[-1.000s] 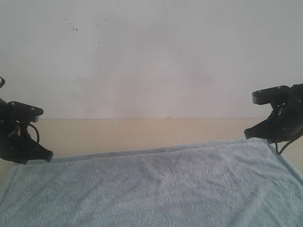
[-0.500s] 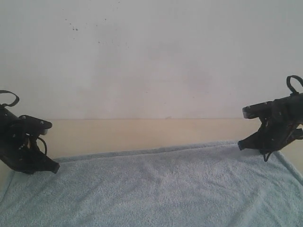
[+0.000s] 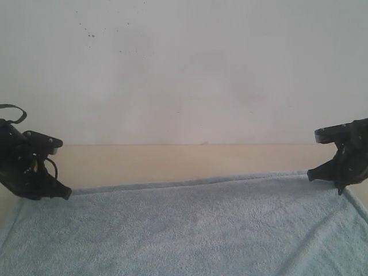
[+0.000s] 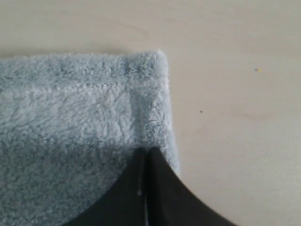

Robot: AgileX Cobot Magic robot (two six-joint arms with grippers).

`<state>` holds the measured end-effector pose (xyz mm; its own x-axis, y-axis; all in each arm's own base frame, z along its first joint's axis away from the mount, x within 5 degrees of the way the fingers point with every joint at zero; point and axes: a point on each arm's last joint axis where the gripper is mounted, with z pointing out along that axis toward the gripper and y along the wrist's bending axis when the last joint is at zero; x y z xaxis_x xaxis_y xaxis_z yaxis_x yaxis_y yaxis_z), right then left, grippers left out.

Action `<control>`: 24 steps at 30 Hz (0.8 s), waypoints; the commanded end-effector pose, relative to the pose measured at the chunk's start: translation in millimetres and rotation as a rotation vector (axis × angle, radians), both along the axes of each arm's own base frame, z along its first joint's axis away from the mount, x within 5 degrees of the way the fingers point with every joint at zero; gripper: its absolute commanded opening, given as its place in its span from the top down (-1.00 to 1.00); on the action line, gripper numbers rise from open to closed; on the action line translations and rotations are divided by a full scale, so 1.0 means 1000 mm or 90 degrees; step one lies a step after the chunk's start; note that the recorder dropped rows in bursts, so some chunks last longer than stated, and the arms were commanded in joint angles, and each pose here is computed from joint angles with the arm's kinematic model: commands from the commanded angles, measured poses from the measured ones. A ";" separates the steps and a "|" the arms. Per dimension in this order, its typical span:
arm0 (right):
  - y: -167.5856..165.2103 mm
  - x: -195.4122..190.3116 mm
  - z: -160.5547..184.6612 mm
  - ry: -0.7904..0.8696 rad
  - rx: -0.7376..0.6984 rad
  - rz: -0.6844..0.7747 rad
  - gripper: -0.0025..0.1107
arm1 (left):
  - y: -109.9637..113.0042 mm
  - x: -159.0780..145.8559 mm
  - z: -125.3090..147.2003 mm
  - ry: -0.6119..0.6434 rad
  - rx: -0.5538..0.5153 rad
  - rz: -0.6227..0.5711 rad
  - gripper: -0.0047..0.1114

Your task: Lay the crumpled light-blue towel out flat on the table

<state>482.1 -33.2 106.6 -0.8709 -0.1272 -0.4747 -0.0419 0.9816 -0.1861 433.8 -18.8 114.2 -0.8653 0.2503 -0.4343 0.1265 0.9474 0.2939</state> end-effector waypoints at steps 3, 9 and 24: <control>-0.001 0.005 0.052 -0.111 0.017 -0.016 0.96 | 0.001 0.008 0.049 -0.085 -0.015 0.012 0.85; 0.003 -0.007 0.112 -0.188 0.053 -0.037 0.96 | -0.002 -0.002 0.104 -0.168 -0.073 0.036 0.85; 0.017 -0.146 0.175 -0.397 0.102 -0.008 0.96 | -0.006 -0.113 0.181 -0.383 -0.210 -0.011 0.85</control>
<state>365.6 -17.3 277.2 -0.4656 0.0042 -0.8850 0.0419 0.9990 -0.0173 345.0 -25.2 283.7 -0.5090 0.0948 -0.8556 0.0520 0.9955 0.0793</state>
